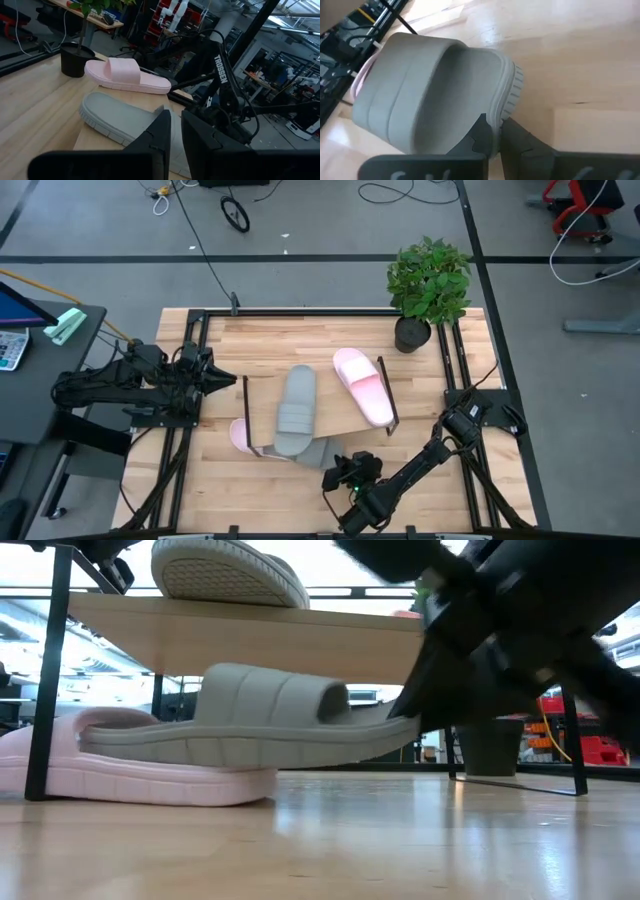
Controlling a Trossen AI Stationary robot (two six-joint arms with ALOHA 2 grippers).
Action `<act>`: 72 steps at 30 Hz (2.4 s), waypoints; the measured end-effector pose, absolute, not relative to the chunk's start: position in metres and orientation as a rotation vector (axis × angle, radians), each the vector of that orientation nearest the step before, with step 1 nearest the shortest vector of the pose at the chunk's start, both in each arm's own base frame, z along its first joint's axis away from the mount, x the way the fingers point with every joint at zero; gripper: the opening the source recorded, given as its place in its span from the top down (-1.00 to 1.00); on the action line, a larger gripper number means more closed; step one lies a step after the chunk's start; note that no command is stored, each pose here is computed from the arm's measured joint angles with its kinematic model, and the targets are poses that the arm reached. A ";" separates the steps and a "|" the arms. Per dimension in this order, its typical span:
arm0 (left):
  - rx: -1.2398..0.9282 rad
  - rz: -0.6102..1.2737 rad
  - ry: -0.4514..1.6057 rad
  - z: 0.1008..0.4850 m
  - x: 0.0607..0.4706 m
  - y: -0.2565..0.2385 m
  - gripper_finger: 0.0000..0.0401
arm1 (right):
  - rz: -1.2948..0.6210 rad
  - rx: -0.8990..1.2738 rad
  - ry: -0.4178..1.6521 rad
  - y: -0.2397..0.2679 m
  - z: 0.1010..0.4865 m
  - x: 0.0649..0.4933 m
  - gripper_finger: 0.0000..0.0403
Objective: Pick and place slides into the shelf
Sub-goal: Put the gray slide on the shelf
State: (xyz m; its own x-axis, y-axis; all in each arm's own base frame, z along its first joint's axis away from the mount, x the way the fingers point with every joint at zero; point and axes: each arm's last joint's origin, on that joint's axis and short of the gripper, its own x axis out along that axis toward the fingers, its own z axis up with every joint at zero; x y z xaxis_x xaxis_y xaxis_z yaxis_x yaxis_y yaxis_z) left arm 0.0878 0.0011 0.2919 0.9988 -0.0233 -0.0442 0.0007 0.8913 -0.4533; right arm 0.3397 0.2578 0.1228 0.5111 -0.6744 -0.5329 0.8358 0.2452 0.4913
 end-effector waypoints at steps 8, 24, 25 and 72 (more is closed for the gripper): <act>-0.471 -0.013 0.048 0.292 0.088 0.001 0.76 | -0.998 0.776 0.281 0.273 0.151 0.313 0.89; -0.471 -0.012 0.048 0.292 0.088 0.001 0.79 | -0.813 0.833 0.357 0.306 0.213 0.255 0.90; -0.471 -0.012 0.047 0.292 0.088 0.001 0.80 | -0.797 0.837 0.359 0.307 0.220 0.249 0.90; -0.596 0.134 -0.498 0.336 0.139 0.011 -0.20 | -0.869 0.587 -0.322 0.126 0.444 0.341 0.90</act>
